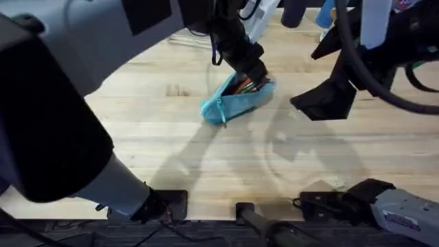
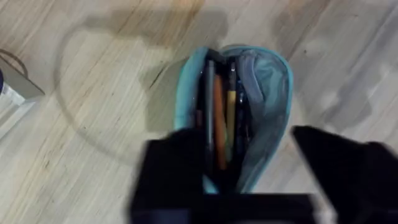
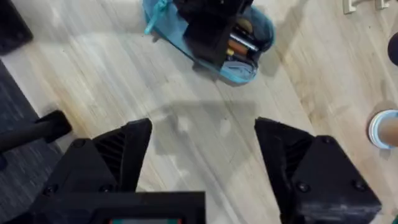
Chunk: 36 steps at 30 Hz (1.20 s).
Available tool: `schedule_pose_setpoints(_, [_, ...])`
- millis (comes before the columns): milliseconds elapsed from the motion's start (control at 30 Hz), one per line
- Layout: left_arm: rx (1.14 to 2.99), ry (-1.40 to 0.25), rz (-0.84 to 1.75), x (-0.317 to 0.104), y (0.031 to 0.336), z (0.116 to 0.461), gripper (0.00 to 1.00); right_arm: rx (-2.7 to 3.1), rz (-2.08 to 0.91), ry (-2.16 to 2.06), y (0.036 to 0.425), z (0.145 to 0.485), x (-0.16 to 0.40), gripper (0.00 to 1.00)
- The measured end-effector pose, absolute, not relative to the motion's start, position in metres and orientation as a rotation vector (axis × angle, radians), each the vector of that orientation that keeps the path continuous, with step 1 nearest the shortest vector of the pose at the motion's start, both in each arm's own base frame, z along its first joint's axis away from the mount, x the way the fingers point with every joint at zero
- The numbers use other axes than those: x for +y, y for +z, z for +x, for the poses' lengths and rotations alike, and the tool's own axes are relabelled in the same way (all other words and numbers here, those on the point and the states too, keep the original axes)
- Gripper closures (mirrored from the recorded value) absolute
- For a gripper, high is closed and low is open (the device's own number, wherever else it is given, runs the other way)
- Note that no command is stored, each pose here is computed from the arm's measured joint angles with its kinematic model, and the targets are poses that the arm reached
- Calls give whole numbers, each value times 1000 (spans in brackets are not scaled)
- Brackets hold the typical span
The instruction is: Unzip the bag, pick up the pens from the table one at a time and place them inside, then zip the bag closed.
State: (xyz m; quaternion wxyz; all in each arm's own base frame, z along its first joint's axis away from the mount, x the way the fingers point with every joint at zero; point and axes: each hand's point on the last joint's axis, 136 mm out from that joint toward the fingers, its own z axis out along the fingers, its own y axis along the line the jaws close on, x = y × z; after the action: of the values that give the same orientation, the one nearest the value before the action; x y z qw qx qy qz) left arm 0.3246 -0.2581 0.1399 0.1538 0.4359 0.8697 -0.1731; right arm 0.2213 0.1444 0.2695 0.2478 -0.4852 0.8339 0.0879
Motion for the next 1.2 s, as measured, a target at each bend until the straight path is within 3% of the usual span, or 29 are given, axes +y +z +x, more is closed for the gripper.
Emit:
schedule_pose_setpoints(100, [2495, -498, 1248, -258, 140, 324, 142, 2273, -1322, 240, 270, 221, 144, 4])
schedule_pose_setpoints(133, [2498, -499, 1243, -258, 140, 324, 42, 2273, -1323, 240, 270, 221, 144, 4])
schedule_pose_setpoints(167, [2499, -500, 1242, -258, 140, 324, 15, 2273, -1322, 240, 270, 221, 144, 5])
schedule_pose_setpoints(700, [2520, -504, 1224, -257, 143, 323, 5, 2273, -1323, 240, 270, 221, 144, 5])
schedule_pose_setpoints(1200, [2549, -370, 1131, -242, 212, 330, 6, 2273, -1323, 240, 270, 221, 144, 5])
